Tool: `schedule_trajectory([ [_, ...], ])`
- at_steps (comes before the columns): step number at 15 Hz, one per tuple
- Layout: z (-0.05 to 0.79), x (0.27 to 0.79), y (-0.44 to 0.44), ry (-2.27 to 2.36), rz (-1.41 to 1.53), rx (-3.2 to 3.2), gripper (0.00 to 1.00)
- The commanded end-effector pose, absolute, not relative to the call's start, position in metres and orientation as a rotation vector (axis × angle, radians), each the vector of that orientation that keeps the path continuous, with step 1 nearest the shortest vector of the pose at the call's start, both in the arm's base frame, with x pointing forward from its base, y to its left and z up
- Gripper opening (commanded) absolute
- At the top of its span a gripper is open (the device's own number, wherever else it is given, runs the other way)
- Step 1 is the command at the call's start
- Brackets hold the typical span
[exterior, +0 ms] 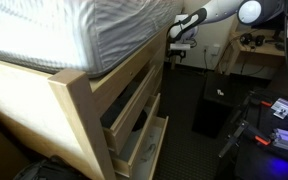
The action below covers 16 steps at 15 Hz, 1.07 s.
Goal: Close the top drawers
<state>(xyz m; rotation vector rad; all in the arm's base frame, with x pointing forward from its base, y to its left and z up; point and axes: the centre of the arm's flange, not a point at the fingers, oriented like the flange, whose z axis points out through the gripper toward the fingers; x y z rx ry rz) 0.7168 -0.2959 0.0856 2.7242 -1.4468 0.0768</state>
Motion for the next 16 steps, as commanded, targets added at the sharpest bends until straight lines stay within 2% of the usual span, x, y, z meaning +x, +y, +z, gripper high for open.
schedule_trajectory([
  [1,0.095,0.652,-0.246,-1.268,-0.148,2.817,1.0],
  [4,0.091,0.641,-0.21,-1.091,-0.295,2.865,1.0],
  [5,0.069,0.693,-0.242,-1.195,-0.19,2.844,1.0],
  [8,0.068,0.695,-0.232,-1.181,-0.198,2.846,1.0],
  [16,-0.011,0.653,-0.14,-0.937,-0.072,2.912,1.0],
])
